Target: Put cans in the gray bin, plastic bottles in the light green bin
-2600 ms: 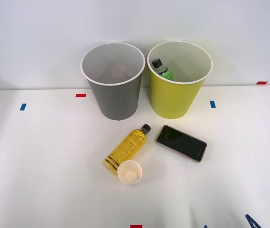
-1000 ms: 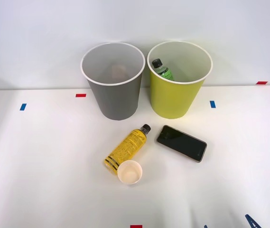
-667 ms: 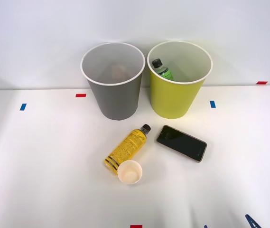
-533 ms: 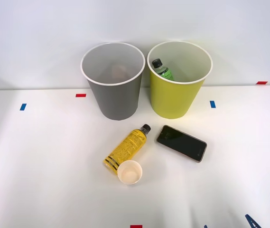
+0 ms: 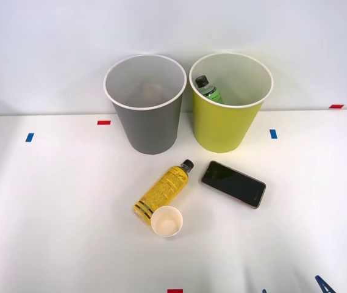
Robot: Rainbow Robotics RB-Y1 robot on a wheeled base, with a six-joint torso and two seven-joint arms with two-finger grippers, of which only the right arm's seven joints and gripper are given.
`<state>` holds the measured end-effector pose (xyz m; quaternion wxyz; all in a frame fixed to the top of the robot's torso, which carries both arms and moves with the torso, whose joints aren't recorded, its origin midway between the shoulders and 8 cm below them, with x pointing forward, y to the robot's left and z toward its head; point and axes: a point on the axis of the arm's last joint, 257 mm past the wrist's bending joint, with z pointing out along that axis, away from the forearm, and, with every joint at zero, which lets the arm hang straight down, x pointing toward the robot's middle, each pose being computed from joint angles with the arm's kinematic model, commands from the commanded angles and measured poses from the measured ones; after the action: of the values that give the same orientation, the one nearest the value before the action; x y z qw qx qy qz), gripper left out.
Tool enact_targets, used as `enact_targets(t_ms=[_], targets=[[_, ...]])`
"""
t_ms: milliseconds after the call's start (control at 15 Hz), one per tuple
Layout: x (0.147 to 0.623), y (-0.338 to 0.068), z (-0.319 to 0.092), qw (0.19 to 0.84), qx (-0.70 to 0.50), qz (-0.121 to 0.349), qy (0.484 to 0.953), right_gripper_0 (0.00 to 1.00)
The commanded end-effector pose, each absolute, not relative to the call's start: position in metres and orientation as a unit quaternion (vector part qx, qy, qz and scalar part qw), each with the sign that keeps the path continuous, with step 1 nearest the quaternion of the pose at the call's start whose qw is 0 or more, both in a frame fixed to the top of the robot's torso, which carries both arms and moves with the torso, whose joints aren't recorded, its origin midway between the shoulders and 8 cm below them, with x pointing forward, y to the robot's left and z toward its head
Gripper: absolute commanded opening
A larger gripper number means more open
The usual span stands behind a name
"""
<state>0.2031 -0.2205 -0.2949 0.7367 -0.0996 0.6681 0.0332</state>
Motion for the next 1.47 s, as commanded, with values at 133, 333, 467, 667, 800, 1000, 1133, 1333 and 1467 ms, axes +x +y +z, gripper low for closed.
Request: enact_targets(t_ms=[133, 333, 467, 667, 800, 1000, 1133, 1333, 1467], targets=[[0.2031, -0.2205, -0.2949, 0.737, -0.100, 0.033, 0.668, 1.00], [0.2031, -0.2205, -0.2949, 0.737, -0.100, 0.033, 0.668, 1.00], [0.2031, -0.2205, -0.2949, 0.737, -0.100, 0.033, 0.668, 1.00], [0.2031, -0.2205, -0.2949, 0.737, -0.100, 0.033, 0.668, 1.00], [0.2031, -0.2205, -0.2949, 0.737, -0.100, 0.033, 0.668, 1.00], [0.2031, -0.2205, -0.2949, 0.737, -0.100, 0.033, 0.668, 1.00], [0.2031, -0.2205, -0.2949, 0.737, -0.100, 0.033, 0.668, 1.00], [0.2031, -0.2205, -0.2949, 0.737, -0.100, 0.033, 0.668, 1.00], [0.2031, -0.2205, -0.2949, 0.737, -0.100, 0.033, 0.668, 1.00]])
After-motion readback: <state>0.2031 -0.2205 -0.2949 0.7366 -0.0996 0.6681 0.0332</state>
